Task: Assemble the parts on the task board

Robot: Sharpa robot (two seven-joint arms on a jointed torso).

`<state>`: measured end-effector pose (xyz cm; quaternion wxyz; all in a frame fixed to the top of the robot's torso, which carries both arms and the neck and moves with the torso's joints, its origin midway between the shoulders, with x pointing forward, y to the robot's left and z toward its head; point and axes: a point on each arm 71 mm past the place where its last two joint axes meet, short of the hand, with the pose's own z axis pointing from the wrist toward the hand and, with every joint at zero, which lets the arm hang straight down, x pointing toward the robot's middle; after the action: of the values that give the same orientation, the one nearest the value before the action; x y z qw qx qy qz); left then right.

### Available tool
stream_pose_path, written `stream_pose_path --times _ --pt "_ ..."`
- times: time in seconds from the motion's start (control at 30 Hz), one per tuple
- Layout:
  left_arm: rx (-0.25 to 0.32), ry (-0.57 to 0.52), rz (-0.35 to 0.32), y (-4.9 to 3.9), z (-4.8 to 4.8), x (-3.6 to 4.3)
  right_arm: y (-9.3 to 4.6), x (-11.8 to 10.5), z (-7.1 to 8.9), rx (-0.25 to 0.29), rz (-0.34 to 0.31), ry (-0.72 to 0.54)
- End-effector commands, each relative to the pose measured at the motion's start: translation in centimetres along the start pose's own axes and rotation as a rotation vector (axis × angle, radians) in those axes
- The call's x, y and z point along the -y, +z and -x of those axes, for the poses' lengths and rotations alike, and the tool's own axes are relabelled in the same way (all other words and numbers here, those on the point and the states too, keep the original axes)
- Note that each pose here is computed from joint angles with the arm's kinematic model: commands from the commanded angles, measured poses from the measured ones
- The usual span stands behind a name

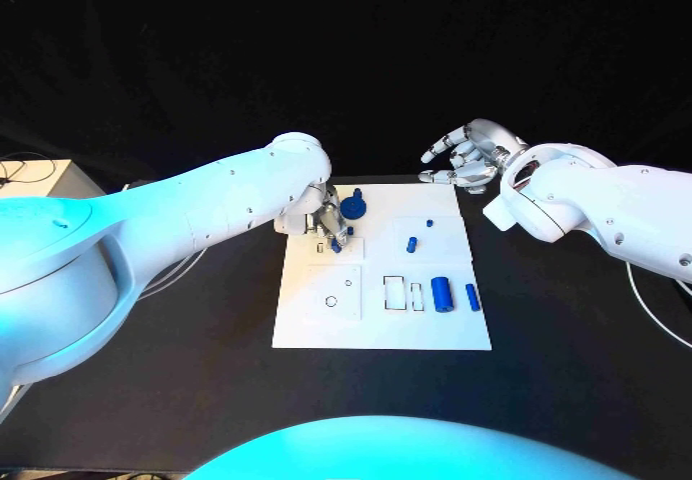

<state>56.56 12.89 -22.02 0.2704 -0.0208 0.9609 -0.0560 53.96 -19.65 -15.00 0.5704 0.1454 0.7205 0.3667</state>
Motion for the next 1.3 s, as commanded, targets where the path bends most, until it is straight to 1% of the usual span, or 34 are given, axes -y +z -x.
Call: stream_pose_path --times 0.03,0.33,0.5,0.53,0.63,0.8,1.07,1.3 --pt "-0.008 -0.004 -0.004 0.19 -0.39 0.05 0.0 -0.1 -0.1 -0.013 0.01 -0.008" --pt "0.013 -0.031 -0.023 -0.09 -0.56 -0.25 -0.1 0.1 0.0 -0.011 0.007 -0.009" --pt "0.056 -0.064 -0.037 -0.38 -0.57 -0.59 -0.2 0.1 0.1 -0.01 0.006 -0.009" --pt "0.069 -0.077 -0.042 -0.52 -0.57 -0.75 -0.2 0.2 0.1 -0.01 0.005 -0.009" --pt "0.09 -0.099 -0.052 -0.79 -0.58 -1.03 -0.2 0.3 0.2 -0.009 0.004 -0.009" --pt "0.123 -0.132 -0.063 -1.07 -0.52 -1.29 -0.2 0.3 0.2 -0.008 0.003 -0.009" --pt "0.149 -0.159 -0.078 -1.33 -0.64 -1.25 -0.2 0.4 0.2 -0.009 0.001 -0.009" --pt "0.162 -0.167 -0.085 -1.38 -0.81 -1.12 -0.3 0.5 0.2 -0.009 -0.001 -0.009"
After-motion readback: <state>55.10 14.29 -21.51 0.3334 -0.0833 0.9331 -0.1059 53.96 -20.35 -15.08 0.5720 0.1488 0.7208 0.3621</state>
